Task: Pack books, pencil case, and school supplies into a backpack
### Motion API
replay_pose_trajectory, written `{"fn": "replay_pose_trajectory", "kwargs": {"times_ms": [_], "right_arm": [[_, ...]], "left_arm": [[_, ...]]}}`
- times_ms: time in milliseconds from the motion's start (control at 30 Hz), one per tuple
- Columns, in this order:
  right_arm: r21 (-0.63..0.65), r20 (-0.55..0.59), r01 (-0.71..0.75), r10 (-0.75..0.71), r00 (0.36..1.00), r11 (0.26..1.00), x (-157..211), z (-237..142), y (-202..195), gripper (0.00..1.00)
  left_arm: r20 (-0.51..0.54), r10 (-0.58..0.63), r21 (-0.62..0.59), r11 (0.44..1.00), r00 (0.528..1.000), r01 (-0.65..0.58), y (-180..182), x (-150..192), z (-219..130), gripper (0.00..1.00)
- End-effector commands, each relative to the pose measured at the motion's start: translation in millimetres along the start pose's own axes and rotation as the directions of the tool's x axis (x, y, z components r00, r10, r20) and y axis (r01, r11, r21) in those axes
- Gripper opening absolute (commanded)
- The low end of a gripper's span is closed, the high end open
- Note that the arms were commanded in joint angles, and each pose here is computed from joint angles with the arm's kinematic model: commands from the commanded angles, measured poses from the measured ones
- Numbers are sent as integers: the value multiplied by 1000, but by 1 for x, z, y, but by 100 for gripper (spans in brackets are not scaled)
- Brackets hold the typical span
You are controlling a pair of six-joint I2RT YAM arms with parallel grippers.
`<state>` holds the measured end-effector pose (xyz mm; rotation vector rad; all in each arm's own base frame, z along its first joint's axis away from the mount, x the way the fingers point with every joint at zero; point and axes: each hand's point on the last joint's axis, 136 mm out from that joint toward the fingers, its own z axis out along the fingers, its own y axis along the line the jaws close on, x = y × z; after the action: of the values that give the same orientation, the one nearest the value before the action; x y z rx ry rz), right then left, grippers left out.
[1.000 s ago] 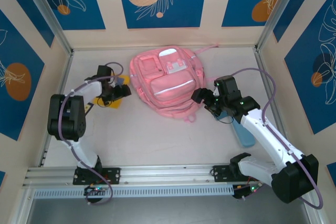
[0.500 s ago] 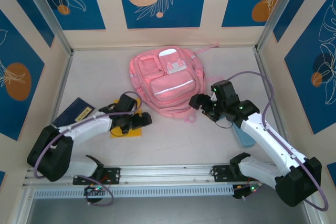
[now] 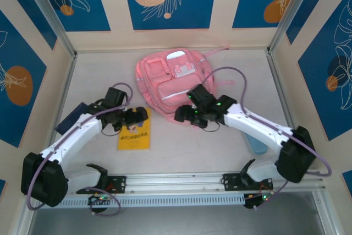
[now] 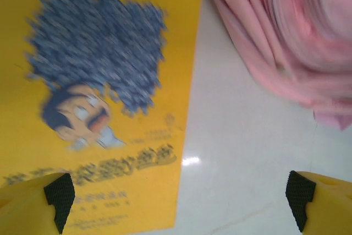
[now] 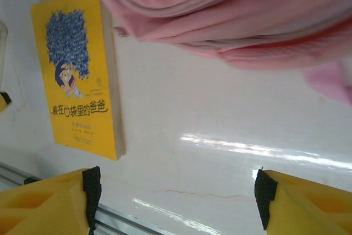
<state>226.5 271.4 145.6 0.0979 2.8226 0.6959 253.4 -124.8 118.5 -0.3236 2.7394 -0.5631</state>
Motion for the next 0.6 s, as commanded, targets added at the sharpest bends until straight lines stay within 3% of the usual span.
{"fn": "replay_pose_trajectory", "kwargs": {"times_ms": [0, 333, 467, 567], "right_arm": [[38, -14, 84, -83, 996, 996, 3, 23, 29, 74], [94, -169, 235, -217, 962, 968, 10, 111, 79, 64], [126, -234, 295, -260, 937, 947, 9, 138, 77, 63], [131, -274, 327, -282, 919, 936, 12, 150, 77, 62]], "left_arm": [[-46, 11, -65, 998, 999, -14, 30, 0, -4, 100], [-69, -200, -84, 977, 977, 194, 77, -7, 28, 100], [-93, -221, -97, 973, 971, 212, 86, 2, 38, 100], [-115, -220, -107, 972, 969, 208, 90, 9, 43, 95]]}}
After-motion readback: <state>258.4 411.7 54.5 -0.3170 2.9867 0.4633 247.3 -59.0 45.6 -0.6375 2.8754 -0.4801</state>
